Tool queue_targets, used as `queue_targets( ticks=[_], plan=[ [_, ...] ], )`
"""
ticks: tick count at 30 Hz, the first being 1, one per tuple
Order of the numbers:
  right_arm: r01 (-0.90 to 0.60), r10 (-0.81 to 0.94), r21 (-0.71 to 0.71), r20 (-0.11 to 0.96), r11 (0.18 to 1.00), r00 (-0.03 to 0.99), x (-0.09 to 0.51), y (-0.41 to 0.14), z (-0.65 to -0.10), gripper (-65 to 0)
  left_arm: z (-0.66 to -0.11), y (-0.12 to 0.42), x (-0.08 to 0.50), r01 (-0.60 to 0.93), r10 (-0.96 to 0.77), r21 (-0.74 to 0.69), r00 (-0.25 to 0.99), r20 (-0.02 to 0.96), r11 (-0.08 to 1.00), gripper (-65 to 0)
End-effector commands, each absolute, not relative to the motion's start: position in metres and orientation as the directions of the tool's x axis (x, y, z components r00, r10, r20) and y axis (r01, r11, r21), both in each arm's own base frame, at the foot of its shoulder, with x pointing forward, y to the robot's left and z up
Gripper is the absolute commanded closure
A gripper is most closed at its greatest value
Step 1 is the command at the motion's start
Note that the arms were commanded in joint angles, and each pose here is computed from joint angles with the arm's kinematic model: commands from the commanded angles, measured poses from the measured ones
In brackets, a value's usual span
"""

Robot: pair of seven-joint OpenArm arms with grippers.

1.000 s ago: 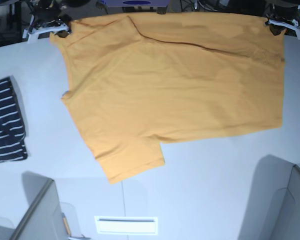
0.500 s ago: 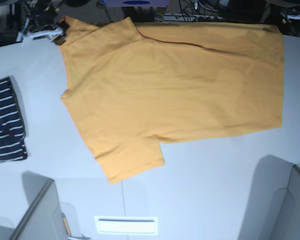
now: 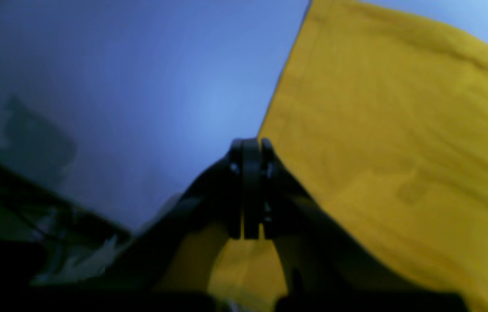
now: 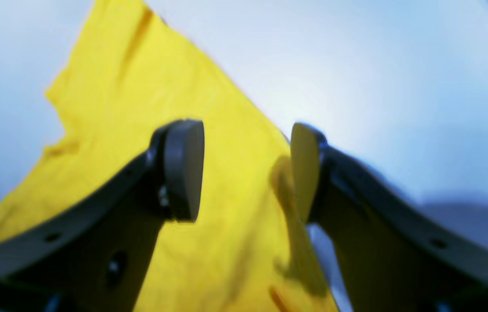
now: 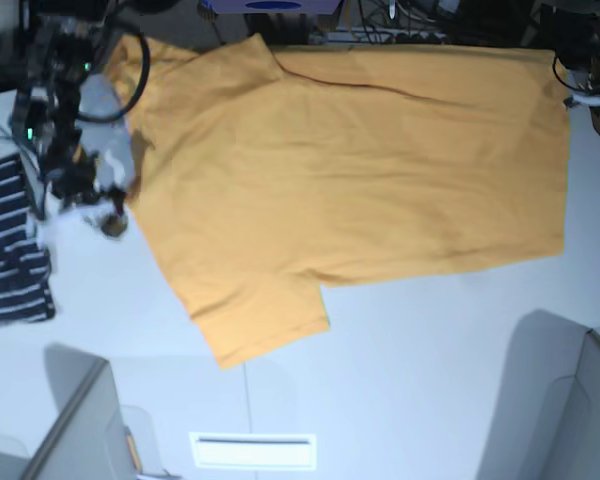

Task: Fold the T-shirt properly
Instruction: 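Release the right gripper and move it toward the short sleeve, then grasp the sleeve hem with the right gripper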

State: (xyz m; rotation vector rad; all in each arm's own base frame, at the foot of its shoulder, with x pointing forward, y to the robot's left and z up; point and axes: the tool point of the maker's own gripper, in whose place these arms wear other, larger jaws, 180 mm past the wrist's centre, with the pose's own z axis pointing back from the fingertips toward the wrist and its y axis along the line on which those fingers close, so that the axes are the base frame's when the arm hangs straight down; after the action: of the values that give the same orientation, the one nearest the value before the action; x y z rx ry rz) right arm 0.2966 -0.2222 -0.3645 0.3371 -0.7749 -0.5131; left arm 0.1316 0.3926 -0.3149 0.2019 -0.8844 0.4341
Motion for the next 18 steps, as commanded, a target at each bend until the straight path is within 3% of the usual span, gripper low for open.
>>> queue_targets(
  ticks=[1,6,12,18],
  plan=[
    [0.287,-0.552,0.481,0.616,0.828,0.561,0.320,-0.229,-0.346,-30.6,-0.304,0.390,0.143,-0.420,0.252,-0.008,0.528,0.811,0.907,0.0],
    [0.315,-0.623,0.559,0.532,0.767,0.574,0.382,-0.230,-0.351,-30.9,-0.303,0.382,0.160,-0.393,0.248,-0.032,0.511,0.823,0.919,0.0],
    [0.257,-0.550,0.560,0.452,0.788,0.702,0.434,-0.210,-0.379,-30.8,-0.302,0.382,0.162,-0.393,0.246,-0.033,0.507,0.826,0.919,0.0],
    [0.257,-0.507,0.511,0.441,0.820,0.741,0.455,-0.206,-0.414,-30.8,-0.299,0.385,0.162,-0.388,0.233,-0.020,0.510,0.828,0.921,0.0]
  ],
)
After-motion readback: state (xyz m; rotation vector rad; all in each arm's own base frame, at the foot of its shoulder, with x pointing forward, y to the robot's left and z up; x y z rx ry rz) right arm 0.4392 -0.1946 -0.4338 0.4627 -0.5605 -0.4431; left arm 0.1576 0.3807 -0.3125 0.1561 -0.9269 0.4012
